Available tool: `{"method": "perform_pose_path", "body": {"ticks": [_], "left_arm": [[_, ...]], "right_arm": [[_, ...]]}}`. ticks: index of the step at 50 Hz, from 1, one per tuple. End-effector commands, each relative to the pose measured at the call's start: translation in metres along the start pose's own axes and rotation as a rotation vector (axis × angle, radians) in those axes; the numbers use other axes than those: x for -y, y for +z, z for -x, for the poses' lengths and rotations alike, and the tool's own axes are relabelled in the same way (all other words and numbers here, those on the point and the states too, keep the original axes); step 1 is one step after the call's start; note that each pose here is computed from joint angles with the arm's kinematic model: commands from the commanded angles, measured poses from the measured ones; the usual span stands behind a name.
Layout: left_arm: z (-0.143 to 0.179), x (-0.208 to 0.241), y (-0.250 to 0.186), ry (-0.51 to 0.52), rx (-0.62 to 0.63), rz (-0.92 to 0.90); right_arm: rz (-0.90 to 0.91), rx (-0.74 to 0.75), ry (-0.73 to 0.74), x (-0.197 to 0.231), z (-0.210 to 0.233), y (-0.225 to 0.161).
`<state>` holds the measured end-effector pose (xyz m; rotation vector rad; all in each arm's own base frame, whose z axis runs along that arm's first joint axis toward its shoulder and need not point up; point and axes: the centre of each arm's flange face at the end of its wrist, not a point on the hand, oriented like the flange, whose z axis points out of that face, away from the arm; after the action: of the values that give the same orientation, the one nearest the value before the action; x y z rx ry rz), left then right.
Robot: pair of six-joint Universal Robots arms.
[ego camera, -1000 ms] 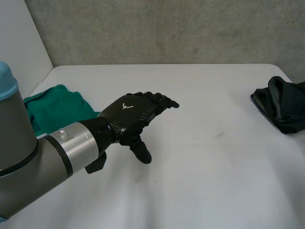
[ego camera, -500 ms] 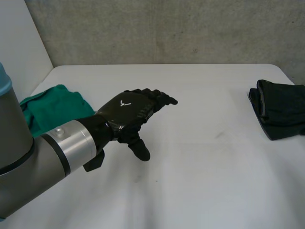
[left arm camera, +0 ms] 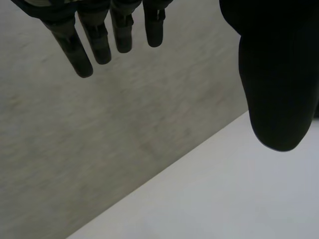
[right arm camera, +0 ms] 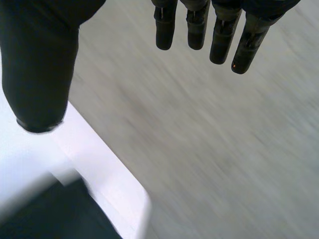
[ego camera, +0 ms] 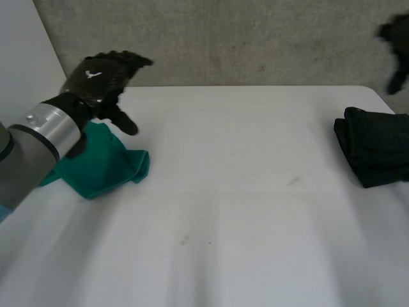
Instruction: Fold the laundry.
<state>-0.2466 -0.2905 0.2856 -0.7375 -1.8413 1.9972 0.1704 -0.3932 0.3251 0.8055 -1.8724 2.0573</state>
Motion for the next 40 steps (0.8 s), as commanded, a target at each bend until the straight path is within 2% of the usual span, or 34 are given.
{"method": "perform_pose_path", "body": {"ticks": [1,4,8,12,16,24,29,32,37,38,40], "left_arm": [[0.080,-0.073,0.034,0.157,0.144,0.159],[0.105,-0.103,0.039,0.232,0.175,0.228],[0.149,-0.154,0.045,0.412,0.210,0.336],[0.176,-0.187,0.049,0.495,0.227,0.392],[0.188,-0.207,0.050,0.490,0.238,0.414],[0.177,-0.210,0.057,0.490,0.228,0.410],[0.139,-0.183,0.065,0.503,0.221,0.376],[0.101,-0.146,0.060,0.453,0.177,0.305],[0.023,-0.091,0.044,0.257,0.040,0.180],[-0.007,-0.078,0.034,0.169,-0.032,0.151],[-0.036,-0.065,0.022,0.080,-0.108,0.128]], "right_arm": [[-0.063,0.325,0.068,0.024,0.098,-0.063],[-0.031,0.420,0.061,0.014,0.131,-0.084],[0.004,0.483,0.061,-0.002,0.154,-0.102],[0.034,0.505,0.062,-0.017,0.163,-0.112],[0.061,0.511,0.056,-0.029,0.166,-0.115],[0.088,0.528,0.027,-0.038,0.170,-0.123],[0.096,0.510,0.029,-0.040,0.165,-0.120],[0.090,0.479,0.029,-0.037,0.155,-0.118],[0.079,0.436,0.033,-0.034,0.142,-0.112],[0.073,0.421,0.035,-0.032,0.138,-0.111],[0.069,0.405,0.038,-0.030,0.133,-0.110]]}}
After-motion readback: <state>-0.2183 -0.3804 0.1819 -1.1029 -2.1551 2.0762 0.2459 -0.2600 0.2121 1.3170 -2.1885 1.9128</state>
